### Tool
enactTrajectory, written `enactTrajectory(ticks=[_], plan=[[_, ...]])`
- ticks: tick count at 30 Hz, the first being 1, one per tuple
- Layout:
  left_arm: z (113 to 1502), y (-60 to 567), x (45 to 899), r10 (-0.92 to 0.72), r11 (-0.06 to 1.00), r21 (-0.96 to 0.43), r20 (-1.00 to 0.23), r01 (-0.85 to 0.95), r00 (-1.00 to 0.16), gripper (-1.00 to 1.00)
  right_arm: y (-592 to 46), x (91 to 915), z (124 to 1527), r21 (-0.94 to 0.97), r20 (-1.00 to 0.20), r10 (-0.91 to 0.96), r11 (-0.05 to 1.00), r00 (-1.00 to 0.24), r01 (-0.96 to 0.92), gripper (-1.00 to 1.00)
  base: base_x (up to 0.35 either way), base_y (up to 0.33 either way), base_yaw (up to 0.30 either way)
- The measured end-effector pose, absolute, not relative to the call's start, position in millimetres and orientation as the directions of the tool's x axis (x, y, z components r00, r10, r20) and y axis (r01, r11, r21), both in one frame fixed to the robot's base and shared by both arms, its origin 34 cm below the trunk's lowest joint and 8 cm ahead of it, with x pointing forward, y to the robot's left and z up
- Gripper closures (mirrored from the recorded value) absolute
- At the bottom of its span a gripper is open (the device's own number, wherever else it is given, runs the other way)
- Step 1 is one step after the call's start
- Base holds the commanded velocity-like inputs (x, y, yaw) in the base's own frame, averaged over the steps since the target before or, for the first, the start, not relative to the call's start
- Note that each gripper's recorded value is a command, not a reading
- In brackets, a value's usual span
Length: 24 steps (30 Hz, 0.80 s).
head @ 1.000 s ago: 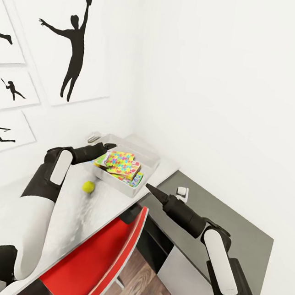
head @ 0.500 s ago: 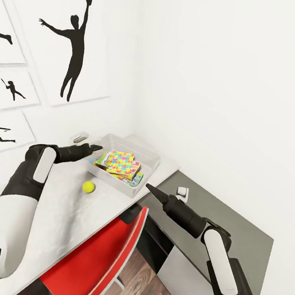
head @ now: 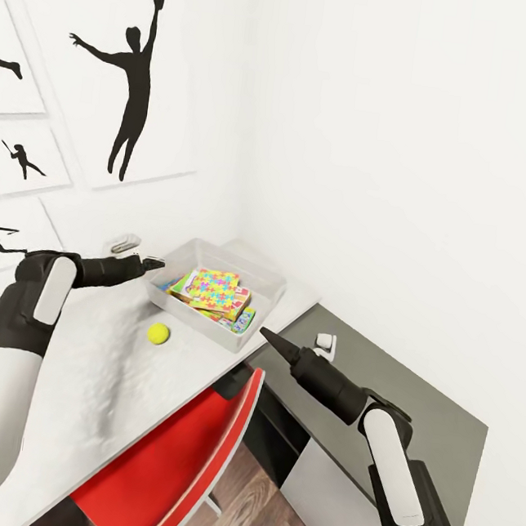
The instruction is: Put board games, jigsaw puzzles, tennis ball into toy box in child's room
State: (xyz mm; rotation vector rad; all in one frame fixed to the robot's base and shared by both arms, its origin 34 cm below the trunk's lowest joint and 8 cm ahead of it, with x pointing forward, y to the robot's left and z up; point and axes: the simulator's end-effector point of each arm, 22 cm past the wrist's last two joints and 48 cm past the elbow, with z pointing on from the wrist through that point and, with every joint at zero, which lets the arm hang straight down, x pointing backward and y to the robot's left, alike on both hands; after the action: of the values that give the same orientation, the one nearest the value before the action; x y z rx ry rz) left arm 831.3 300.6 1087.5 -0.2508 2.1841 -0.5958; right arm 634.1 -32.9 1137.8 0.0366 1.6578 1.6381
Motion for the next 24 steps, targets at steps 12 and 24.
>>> enactTrajectory(ticks=[12, 24], plan=[[1059, 323, 818, -0.311, 0.917, -0.397, -0.688, -0.019, -0.656, -1.0, -33, 634, 1138, 0.856, -0.497, 0.528, 0.167, -0.689, -0.49, -1.0, 0.0, 0.0, 0.0], [1041, 324, 808, -0.212, 0.959, -0.285, -0.697, -0.008, -0.685, -1.0, -33, 634, 1138, 0.856, -0.497, 0.528, 0.166, -0.688, -0.49, -1.0, 0.0, 0.0, 0.0]])
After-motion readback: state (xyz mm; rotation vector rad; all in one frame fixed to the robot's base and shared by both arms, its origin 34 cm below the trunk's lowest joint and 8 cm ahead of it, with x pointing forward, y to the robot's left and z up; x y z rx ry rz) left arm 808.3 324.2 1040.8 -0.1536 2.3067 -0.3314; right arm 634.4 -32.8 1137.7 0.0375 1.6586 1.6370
